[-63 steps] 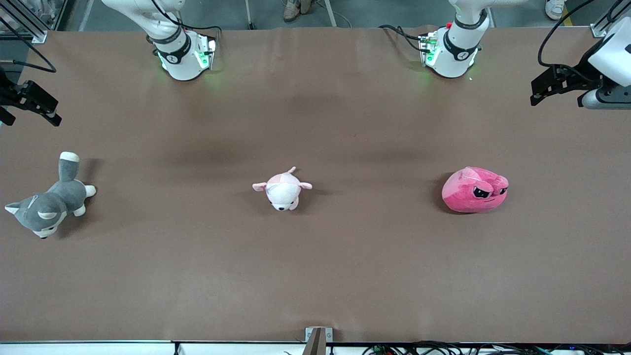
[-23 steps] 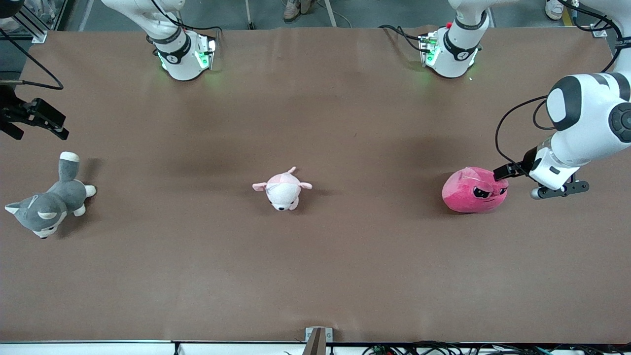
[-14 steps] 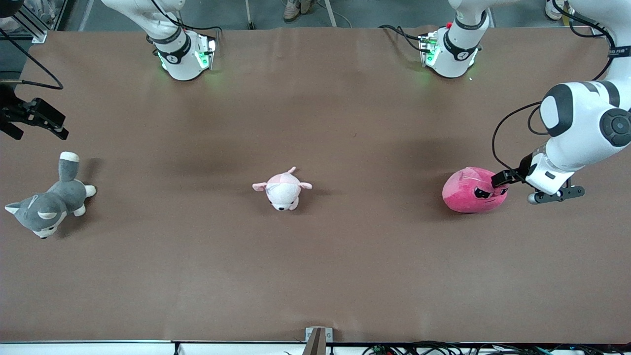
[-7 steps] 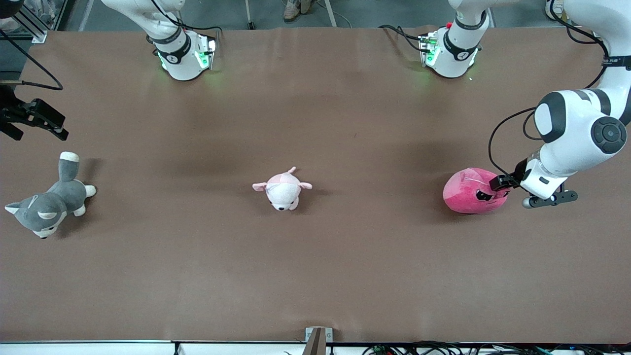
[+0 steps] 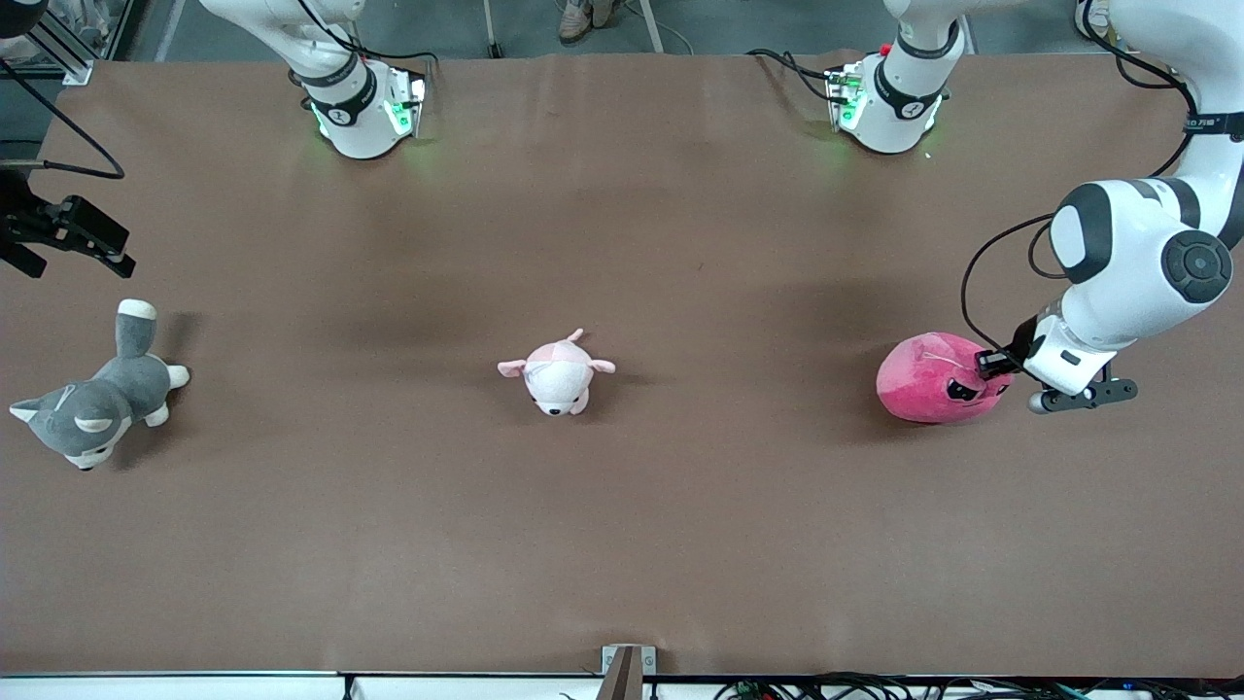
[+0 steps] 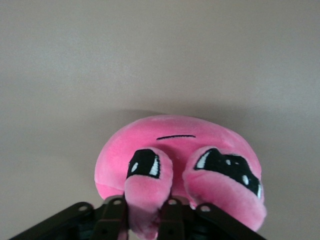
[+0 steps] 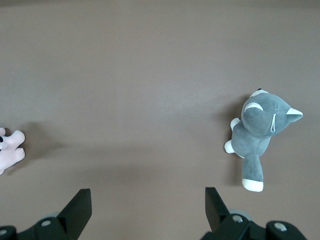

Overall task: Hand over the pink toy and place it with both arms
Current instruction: 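Lift the pink plush and carry it toward the table's middle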

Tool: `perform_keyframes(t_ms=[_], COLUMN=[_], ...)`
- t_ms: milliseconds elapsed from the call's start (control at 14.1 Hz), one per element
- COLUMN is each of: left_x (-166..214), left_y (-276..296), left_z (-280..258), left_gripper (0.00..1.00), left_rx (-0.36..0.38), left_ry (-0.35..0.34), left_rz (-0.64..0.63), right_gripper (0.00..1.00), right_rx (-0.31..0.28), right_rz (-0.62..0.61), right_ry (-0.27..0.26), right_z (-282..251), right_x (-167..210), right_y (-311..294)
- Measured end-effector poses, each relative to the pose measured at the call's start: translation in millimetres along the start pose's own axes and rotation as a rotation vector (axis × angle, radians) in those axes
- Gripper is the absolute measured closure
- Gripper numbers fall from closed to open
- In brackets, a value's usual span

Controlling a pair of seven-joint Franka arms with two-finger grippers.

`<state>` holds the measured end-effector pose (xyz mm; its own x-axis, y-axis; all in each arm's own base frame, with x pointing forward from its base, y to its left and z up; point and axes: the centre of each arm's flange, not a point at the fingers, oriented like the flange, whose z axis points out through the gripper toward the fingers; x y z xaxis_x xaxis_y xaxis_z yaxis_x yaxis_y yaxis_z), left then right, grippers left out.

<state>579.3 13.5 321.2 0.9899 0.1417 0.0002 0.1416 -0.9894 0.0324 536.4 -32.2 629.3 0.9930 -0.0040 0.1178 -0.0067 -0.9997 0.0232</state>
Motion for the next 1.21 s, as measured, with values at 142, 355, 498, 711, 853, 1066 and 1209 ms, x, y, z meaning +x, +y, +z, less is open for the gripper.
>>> perform_keyframes(t_ms=[142, 355, 498, 711, 853, 1066, 1209], left_x=[0, 1, 1, -1, -4, -12, -24], left_y=[4, 7, 17, 62, 93, 147, 187], left_z=[-1, -7, -21, -69, -105, -144, -160], left_gripper=[0.84, 0.84, 0.84, 0.84, 0.84, 0.84, 0.84], left_rx=[-0.002, -0.003, -0.006, -0.010, -0.013, -0.031, -0.048], left_ry=[0.003, 0.013, 0.022, -0.008, -0.018, -0.004, 0.014], left_rz=[0.007, 0.014, 0.034, 0.102, 0.128, 0.130, 0.148], right_gripper=[0.00, 0.00, 0.00, 0.00, 0.00, 0.00, 0.00], right_rx=[0.000, 0.000, 0.000, 0.000, 0.000, 0.000, 0.000], right_rz=[0.000, 0.000, 0.000, 0.000, 0.000, 0.001, 0.001], right_ry=[0.000, 0.000, 0.000, 0.001, 0.001, 0.000, 0.000], right_z=[0, 0, 0, 0, 0, 0, 0], right_x=[0, 0, 0, 0, 0, 0, 1], right_y=[0, 0, 0, 0, 0, 0, 1])
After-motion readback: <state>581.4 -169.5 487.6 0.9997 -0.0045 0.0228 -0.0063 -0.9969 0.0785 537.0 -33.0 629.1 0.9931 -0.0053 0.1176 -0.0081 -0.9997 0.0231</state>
